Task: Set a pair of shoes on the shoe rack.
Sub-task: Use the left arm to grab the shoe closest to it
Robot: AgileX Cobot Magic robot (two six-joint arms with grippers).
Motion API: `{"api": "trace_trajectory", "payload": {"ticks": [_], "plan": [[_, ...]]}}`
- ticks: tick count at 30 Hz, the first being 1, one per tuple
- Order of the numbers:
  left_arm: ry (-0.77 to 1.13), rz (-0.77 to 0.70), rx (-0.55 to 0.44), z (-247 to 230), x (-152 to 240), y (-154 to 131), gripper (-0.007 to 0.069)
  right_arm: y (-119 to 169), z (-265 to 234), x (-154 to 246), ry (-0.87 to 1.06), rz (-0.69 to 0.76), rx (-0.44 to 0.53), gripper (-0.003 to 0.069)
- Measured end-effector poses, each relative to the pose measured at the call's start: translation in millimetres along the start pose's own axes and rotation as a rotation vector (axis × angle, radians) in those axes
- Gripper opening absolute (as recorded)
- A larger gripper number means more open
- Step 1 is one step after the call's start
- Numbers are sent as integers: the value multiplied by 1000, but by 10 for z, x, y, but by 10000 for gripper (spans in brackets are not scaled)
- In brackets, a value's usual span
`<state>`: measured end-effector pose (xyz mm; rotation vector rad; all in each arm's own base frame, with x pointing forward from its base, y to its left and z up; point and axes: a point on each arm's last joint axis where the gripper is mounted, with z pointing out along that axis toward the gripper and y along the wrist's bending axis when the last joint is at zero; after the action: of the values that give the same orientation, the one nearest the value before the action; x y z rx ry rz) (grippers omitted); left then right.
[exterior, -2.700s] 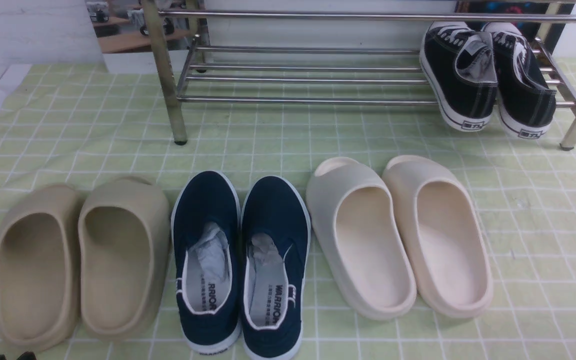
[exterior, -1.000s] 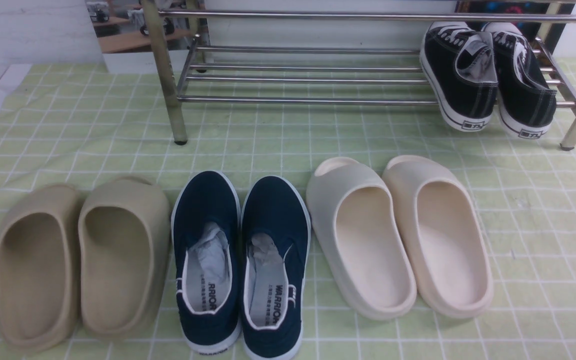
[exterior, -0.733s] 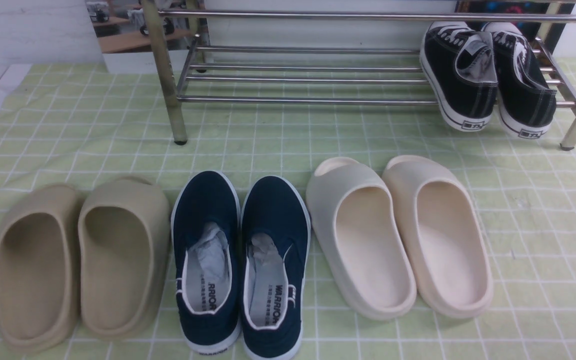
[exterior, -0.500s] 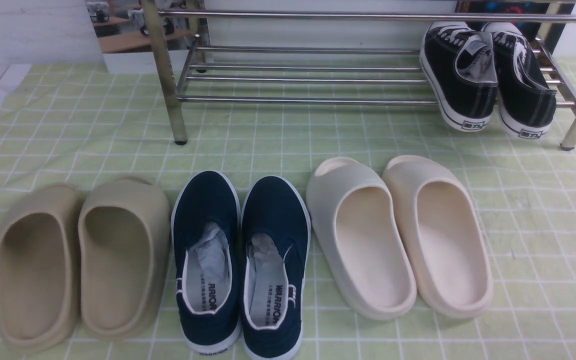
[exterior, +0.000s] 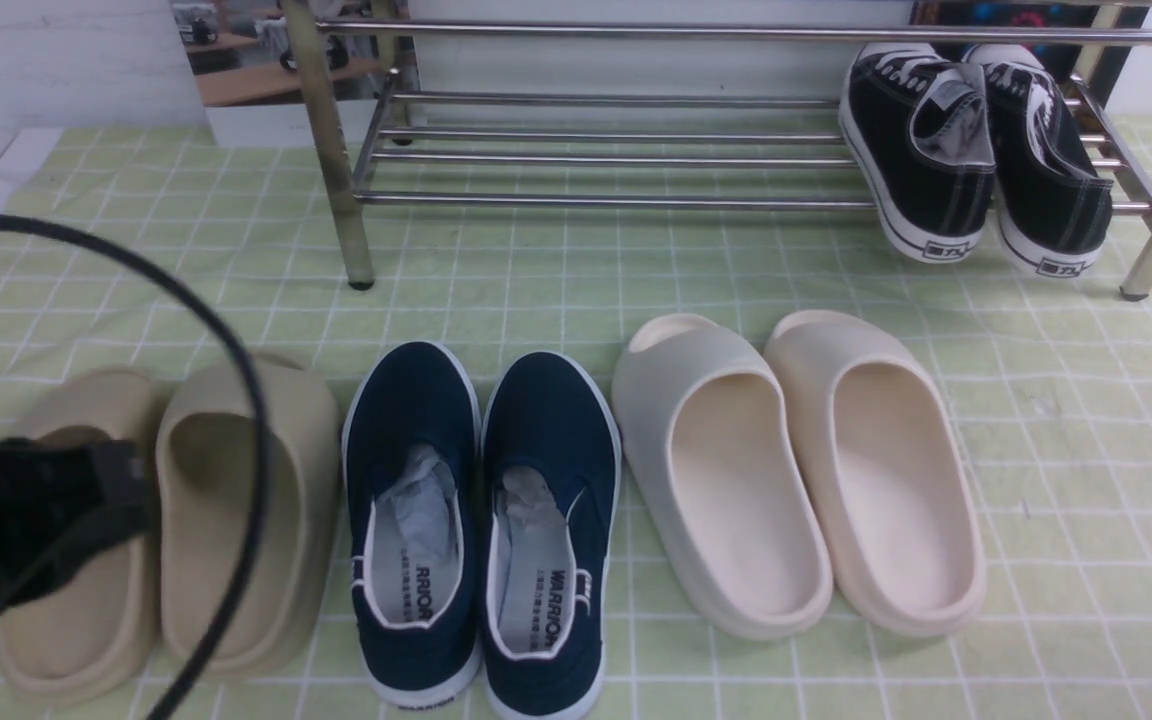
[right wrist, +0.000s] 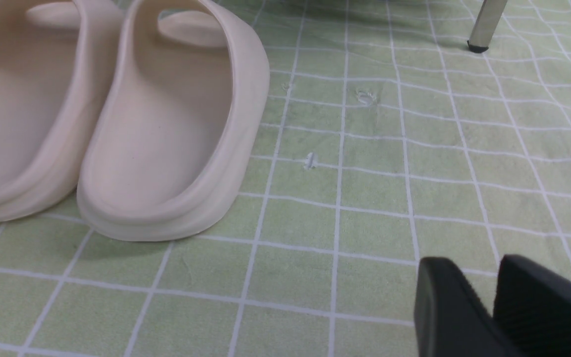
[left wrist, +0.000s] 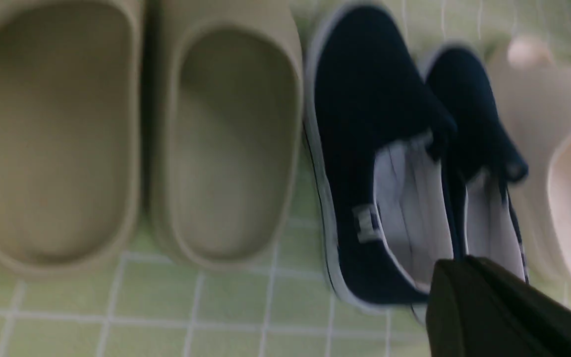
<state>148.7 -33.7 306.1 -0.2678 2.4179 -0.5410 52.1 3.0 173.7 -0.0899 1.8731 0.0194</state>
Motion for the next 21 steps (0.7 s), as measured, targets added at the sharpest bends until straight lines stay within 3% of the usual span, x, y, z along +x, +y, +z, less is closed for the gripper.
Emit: {"api": "trace_trajectory", "payload": {"ticks": [3,7,13,17,19,21], "plan": [[171,-5,9,256,-83,-21,-13,0,0,0,0,0,0,199],[239,6,-9,493,-116,-27,-13,0,0,0,0,0,0,204],[275,83,-8,747,-10,-265,-13,0,0,0,0,0,0,204],[256,65,-94,1024,16,-310,73,0,0,0,0,0,0,207],[263,69,-132,1138,33,-298,160,0,0,0,0,0,0,210],[279,79,-176,1311,56,-264,299,0,0,0,0,0,0,214]]}}
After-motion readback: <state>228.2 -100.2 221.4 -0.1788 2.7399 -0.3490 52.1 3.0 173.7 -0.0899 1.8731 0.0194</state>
